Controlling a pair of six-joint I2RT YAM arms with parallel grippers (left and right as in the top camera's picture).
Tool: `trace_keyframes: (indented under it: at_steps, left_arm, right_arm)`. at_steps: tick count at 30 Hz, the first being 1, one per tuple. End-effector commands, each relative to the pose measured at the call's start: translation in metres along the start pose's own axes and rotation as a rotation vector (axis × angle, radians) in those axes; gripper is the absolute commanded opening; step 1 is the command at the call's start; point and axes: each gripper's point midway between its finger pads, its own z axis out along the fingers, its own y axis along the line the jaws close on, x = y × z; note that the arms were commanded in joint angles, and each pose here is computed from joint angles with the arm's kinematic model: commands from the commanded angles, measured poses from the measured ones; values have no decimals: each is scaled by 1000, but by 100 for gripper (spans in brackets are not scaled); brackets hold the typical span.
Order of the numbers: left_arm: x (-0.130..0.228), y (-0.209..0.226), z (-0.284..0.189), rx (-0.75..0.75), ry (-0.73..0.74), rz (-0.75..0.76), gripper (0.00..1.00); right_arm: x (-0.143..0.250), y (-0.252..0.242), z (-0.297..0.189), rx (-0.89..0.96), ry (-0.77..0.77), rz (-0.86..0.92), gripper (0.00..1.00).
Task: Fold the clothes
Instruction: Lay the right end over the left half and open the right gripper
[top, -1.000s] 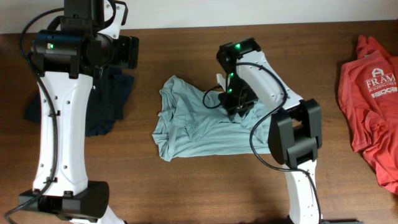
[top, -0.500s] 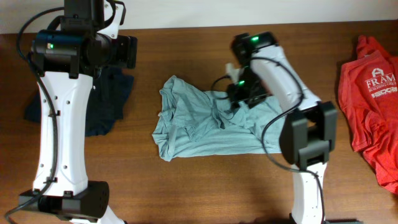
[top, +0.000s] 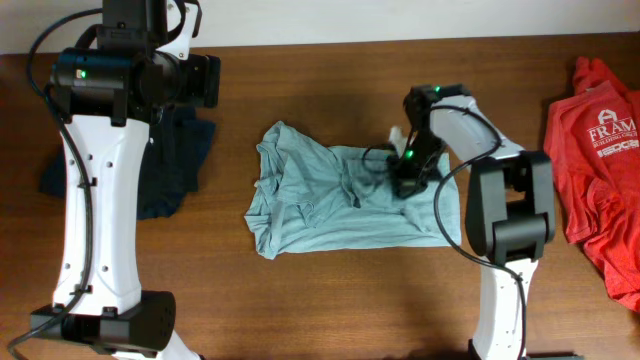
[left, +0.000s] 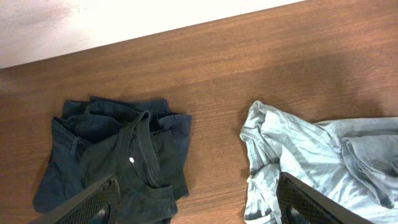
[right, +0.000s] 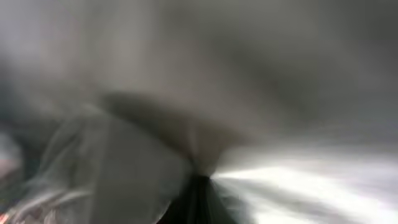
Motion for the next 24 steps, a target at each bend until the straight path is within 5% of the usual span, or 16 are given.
trace_keyframes:
  at_steps: [1,9,19,22,24]
  left_arm:
    - [-4,3,-7,-13,-20,9,81]
    - [-5,3,-7,-14,-26,9,81]
    - [-3,3,-7,-13,-17,9,81]
    - [-3,3,-7,-13,-17,9,81]
    - [-3,3,-7,-13,-18,9,81]
  right_arm:
    - [11,69,-3,-249,4,-202,4]
    - [34,102,-12,-210,16,-375,4]
    - [8,60,-35,-120,-101,-236,6]
    - [9,46,-37,-80,-94,-196,39]
    - [10,46,-37,-78,-91,-196,47]
